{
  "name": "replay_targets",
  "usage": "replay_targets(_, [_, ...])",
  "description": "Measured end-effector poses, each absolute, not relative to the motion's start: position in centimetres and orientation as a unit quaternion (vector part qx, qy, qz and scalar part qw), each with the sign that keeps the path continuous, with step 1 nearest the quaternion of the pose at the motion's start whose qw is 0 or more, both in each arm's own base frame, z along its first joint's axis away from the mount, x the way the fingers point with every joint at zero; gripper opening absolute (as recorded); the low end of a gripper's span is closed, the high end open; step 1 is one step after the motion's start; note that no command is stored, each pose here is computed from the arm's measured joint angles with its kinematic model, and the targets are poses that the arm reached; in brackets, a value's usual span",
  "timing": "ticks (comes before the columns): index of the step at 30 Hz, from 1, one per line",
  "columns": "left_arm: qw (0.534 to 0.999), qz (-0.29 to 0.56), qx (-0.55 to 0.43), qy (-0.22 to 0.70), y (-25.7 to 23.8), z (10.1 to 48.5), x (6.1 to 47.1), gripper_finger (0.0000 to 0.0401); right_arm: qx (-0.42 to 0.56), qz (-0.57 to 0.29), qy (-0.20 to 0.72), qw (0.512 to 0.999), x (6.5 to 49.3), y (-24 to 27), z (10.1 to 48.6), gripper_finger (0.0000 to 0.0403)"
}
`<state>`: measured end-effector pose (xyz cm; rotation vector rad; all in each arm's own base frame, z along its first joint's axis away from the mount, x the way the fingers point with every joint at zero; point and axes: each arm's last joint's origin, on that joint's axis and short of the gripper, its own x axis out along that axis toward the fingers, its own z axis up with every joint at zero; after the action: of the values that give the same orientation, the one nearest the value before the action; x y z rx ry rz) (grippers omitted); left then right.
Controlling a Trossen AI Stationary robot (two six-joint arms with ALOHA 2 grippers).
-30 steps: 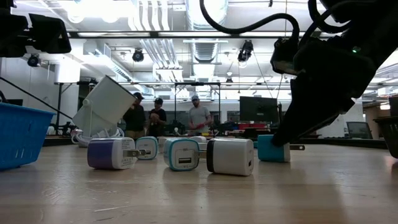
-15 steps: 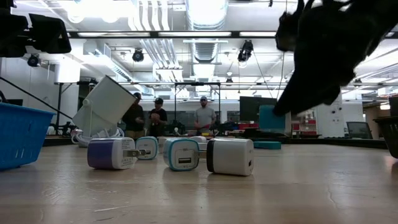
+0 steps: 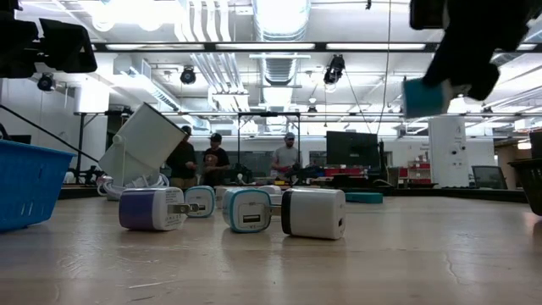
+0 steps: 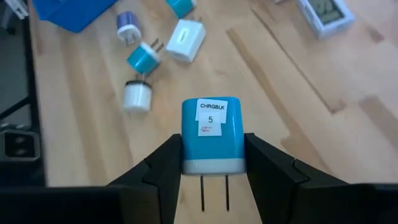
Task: Pick & Place Office items
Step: Put the bottom right light blue charger adapter into the black bin
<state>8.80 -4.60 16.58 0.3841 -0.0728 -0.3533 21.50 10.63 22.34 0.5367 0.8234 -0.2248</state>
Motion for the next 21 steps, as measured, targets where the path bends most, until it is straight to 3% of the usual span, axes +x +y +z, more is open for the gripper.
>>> replay_targets(21, [0.966, -0.174, 0.190, -0.036, -4.6, 16.6, 8.8, 0.0234, 0.347, -0.126, 0.484, 0.793, 13.9, 14.1, 23.2, 0.0150])
